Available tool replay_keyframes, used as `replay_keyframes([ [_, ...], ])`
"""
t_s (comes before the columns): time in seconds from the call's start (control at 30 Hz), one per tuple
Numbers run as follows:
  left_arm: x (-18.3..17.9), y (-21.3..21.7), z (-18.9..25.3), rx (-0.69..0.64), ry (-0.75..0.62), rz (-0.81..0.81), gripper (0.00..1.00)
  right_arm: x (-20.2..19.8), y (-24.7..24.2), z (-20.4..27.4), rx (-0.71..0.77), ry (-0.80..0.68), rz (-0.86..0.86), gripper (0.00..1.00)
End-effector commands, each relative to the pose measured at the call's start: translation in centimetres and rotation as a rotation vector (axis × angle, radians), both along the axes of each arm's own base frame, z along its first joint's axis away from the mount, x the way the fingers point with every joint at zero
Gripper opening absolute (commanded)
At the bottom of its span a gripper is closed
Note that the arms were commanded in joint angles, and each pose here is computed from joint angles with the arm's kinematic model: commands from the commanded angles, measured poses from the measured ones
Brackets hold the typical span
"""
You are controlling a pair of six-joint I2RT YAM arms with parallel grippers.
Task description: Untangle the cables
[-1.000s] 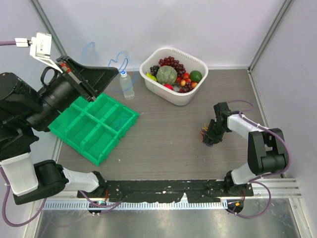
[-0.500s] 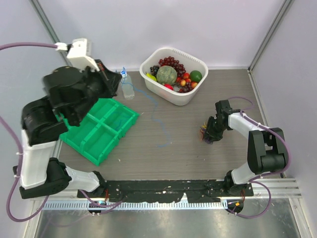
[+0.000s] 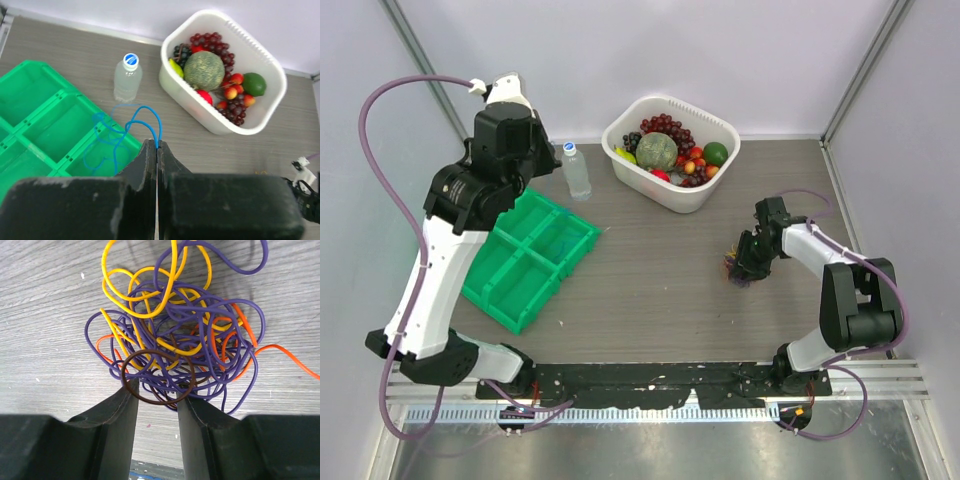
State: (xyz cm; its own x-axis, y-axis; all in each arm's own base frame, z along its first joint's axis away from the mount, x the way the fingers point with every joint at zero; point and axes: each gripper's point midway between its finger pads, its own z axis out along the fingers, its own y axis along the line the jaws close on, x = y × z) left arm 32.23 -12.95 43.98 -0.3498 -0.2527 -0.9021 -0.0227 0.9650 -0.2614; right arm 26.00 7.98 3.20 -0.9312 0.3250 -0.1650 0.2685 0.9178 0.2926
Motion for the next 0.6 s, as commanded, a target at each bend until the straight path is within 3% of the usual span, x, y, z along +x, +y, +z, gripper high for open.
replay_keyframes([
  [0.0,2.4,1.2,-0.8,-0.073,0.002,0.061,0.00,1.4,0.1,1.6,-0.001,-0.030,0.015,0.41],
  [0.17,2.9,3.3,-3.2,-0.077,0.061,0.126,0.00,1.3,-0.2,1.0,-0.019,-0.010,0.020,0.41],
  [0.43,0.2,4.5,1.0,-0.122,-0.055,0.119,0.00,1.9,0.1,1.4,0.000,-0.003,0.013,0.41],
  [0.57,-0.5,5.4,0.9,-0.113,-0.068,0.141,0.00,1.8,0.3,0.9,0.007,0.015,0.020,0.41],
])
